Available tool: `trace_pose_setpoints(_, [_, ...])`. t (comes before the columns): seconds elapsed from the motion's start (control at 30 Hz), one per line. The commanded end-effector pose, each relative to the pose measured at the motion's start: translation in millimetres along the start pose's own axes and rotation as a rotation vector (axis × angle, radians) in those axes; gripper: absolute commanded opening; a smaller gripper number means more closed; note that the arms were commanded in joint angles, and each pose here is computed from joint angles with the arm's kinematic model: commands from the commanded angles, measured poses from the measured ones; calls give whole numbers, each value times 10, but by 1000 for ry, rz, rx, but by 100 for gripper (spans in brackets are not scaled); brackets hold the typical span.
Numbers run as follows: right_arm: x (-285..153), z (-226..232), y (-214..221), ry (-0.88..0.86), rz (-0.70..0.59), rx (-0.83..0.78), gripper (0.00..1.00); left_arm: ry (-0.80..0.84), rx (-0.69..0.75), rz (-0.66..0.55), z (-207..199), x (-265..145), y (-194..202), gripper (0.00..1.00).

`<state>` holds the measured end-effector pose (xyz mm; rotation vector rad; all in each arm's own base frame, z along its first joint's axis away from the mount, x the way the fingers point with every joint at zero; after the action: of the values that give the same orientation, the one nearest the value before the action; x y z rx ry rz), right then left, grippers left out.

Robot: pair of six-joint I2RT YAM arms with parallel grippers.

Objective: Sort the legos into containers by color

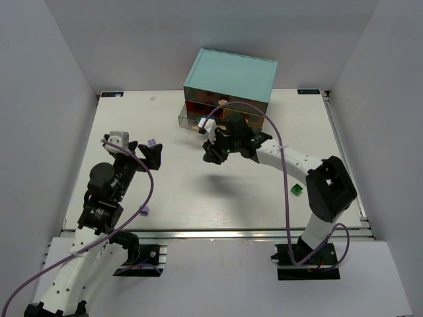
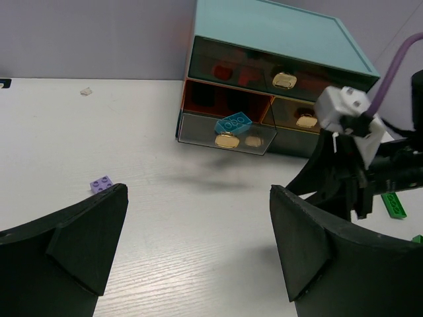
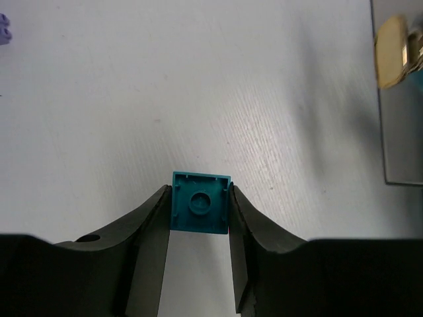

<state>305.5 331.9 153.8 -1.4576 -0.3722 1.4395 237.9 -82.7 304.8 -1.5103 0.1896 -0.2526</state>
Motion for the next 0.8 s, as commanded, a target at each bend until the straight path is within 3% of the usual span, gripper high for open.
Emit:
trace_pose_setpoints(0.0, [-280,112,-513,-30,-122,-130,0,-10,-1,-4,18,-3,15,97])
trace_pose_setpoints(0.23, [-496,-229,-1465,225,-322,-166,0,-13,1,4,21,11,34,97])
trace_pose_setpoints(0.37, [-365,-459,-1605,304,-346,-138,1,-16,0,10,24,14,52,97])
trace_pose_setpoints(0.6, [-75,-844,-1661,405,-323,-134,24,-9,2,22,13,38,81,97])
trace_pose_setpoints(0.67, [-9,-958,-1635,429,-314,-126,37,-7,4,27,11,45,88,97])
trace_pose_setpoints(0.73, [20,-1022,-1593,432,-303,-117,42,-5,4,27,9,45,88,97])
trace_pose_setpoints(0.77, [50,-1040,-1563,430,-297,-109,52,-4,4,25,7,46,85,97])
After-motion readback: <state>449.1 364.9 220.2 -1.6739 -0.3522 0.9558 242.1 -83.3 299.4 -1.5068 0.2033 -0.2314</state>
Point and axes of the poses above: each gripper's point midway between its finger pads, its own x axis out along the fingers, its own z axis along the line the jaws close on, y = z × x, the point moved 3 cm from there along -x, back along the fingers, and after that the axes turned 15 degrees about x, right-handed, at the moved point
